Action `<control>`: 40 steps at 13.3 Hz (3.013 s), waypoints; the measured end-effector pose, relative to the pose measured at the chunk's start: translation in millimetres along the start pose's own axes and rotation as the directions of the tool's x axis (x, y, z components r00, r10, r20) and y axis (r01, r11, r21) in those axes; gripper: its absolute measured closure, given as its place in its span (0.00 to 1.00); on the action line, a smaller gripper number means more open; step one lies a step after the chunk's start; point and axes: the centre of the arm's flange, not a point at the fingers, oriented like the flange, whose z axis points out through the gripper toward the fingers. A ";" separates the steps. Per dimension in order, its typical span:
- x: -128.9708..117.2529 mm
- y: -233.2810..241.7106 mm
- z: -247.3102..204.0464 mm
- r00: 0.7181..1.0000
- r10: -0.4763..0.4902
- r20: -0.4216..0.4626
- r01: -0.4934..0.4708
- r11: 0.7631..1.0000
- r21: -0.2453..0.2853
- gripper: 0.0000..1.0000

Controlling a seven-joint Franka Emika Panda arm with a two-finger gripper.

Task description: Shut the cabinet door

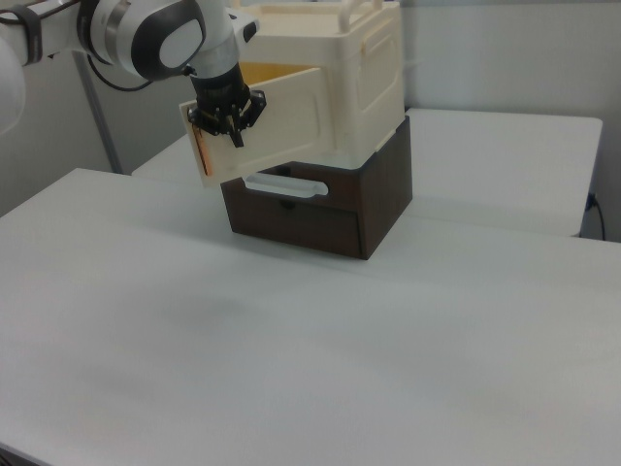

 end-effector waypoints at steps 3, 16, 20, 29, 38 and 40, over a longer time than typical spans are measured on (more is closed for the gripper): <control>31.7 -13.8 -1.4 0.988 0.114 -0.109 -0.117 0.993 -0.022 0.95; 98.9 -22.8 52.7 0.791 0.421 -0.445 -0.477 0.878 -0.018 0.94; 99.9 -23.6 53.4 0.788 0.422 -0.449 -0.480 0.877 -0.017 0.94; 21.4 -22.2 55.3 0.864 0.478 0.156 -0.492 0.868 0.067 0.93; -38.2 -10.3 7.5 0.660 0.659 0.361 -0.628 0.747 -0.216 0.28; -45.5 -5.5 -10.4 0.616 0.715 0.332 -0.677 0.695 -0.242 0.01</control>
